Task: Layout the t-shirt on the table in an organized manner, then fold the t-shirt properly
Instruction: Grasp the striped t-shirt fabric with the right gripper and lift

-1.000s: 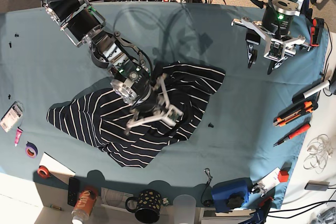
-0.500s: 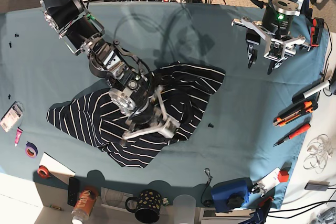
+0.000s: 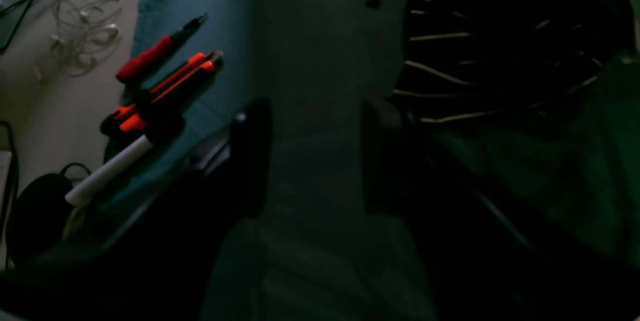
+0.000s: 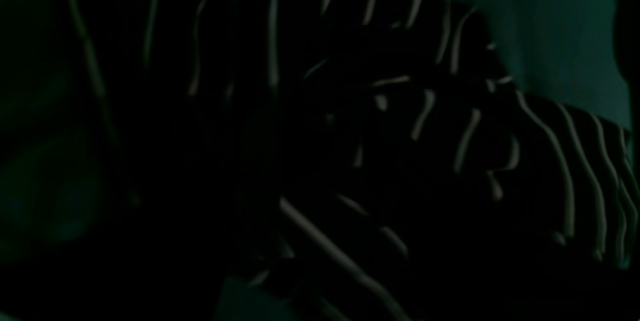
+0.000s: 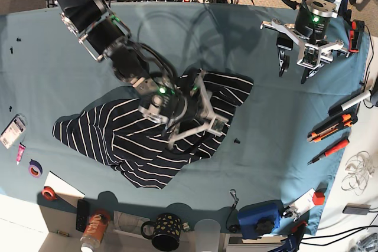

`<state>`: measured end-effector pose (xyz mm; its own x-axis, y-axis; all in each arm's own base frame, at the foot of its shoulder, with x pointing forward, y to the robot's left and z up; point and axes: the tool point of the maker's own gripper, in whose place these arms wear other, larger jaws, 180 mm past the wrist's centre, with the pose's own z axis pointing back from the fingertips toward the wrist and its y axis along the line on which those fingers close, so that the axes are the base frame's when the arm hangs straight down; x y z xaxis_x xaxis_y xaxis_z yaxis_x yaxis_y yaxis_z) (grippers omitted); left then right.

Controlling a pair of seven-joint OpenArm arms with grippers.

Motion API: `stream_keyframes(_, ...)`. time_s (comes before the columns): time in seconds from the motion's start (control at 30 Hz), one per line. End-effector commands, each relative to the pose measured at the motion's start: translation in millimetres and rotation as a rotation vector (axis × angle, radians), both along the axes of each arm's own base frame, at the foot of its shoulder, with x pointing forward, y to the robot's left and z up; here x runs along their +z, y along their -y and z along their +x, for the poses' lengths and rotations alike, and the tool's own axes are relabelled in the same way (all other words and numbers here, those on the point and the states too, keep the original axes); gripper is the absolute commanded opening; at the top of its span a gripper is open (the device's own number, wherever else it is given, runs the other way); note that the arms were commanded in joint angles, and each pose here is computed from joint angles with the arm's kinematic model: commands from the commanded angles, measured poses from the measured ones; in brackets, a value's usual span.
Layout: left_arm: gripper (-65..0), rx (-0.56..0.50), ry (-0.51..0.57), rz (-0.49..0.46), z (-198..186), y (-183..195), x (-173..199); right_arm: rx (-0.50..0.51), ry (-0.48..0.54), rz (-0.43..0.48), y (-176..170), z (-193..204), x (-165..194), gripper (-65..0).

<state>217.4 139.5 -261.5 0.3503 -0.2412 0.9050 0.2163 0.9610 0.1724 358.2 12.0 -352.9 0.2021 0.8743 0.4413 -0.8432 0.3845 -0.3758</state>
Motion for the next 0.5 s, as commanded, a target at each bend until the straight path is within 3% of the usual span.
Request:
stream_keyframes(0.0, -35.5, -0.007, 0.039, -0.004, 1, 2, 10, -0.014, 0.028, -0.01, 0, 13, 7, -39.0)
stream_keyframes(0.13, -35.5, -0.007, 0.039, -0.005, 1, 2, 10, -0.052, -0.035, -0.112, 10, 14, -30, -39.0)
stream_keyframes(0.37, -35.5, -0.007, 0.039, -0.004, 1, 2, 10, -0.082, -0.059, -0.125, 12, 14, -40, -40.5)
stream_keyframes(0.47, -35.5, -0.007, 0.039, -0.004, 1, 2, 10, -0.108, -0.023, -0.124, 11, 16, -23, -60.4)
